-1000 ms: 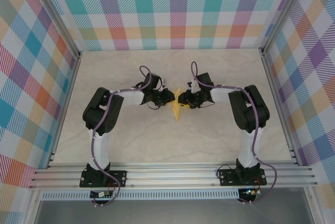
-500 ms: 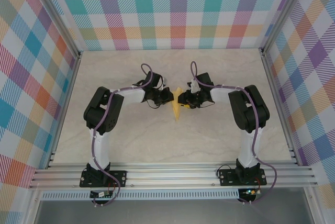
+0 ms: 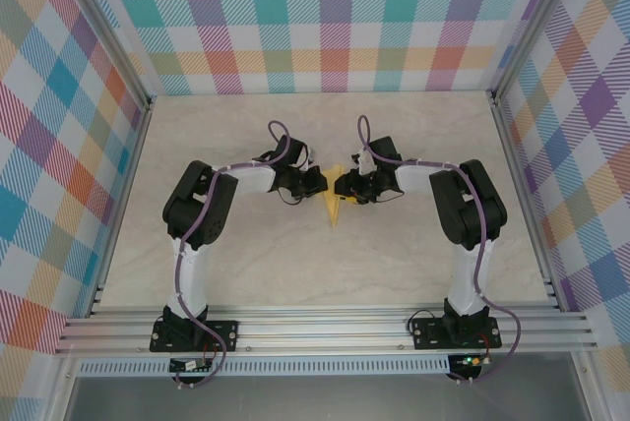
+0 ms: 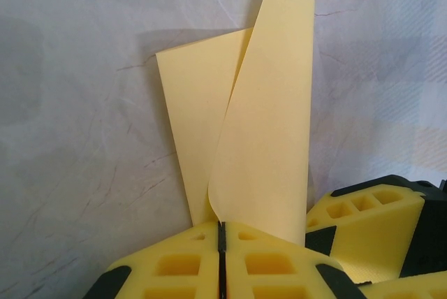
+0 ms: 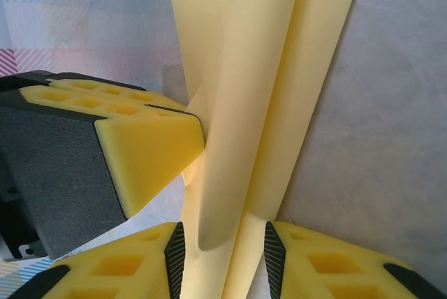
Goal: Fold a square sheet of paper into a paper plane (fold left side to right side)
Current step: Fold the wing for the fifth time at the center of the table.
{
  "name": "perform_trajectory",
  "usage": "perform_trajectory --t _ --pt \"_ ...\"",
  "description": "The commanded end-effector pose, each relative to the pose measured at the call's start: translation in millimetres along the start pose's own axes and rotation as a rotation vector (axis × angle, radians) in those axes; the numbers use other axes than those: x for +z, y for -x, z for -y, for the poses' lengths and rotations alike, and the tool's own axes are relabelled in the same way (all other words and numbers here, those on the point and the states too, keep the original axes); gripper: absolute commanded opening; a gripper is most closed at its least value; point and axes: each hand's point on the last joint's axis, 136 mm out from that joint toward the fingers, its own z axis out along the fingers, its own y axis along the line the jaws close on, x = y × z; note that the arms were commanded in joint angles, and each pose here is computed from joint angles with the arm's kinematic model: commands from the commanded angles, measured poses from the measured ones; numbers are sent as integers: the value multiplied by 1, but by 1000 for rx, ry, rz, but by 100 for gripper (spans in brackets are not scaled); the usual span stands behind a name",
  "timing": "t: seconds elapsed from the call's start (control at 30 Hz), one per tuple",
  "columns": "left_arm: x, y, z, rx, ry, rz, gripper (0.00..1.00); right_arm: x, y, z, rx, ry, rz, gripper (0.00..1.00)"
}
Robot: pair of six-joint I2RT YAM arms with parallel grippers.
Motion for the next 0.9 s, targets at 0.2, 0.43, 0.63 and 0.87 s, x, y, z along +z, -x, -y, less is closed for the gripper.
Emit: perform_trajectory --t 0.2,0.43,0.63,0.87 --pt "-9 7 15 74 -41 11 8 13 -21 19 19 -59 -71 35" --pt "-8 6 18 80 -61 2 7 13 -21 19 16 -64 -77 35" --pt "-16 9 31 113 -94 14 7 13 -21 20 16 -68 -81 36" --pt "-19 9 37 125 -109 10 7 14 -23 23 21 -82 -90 36"
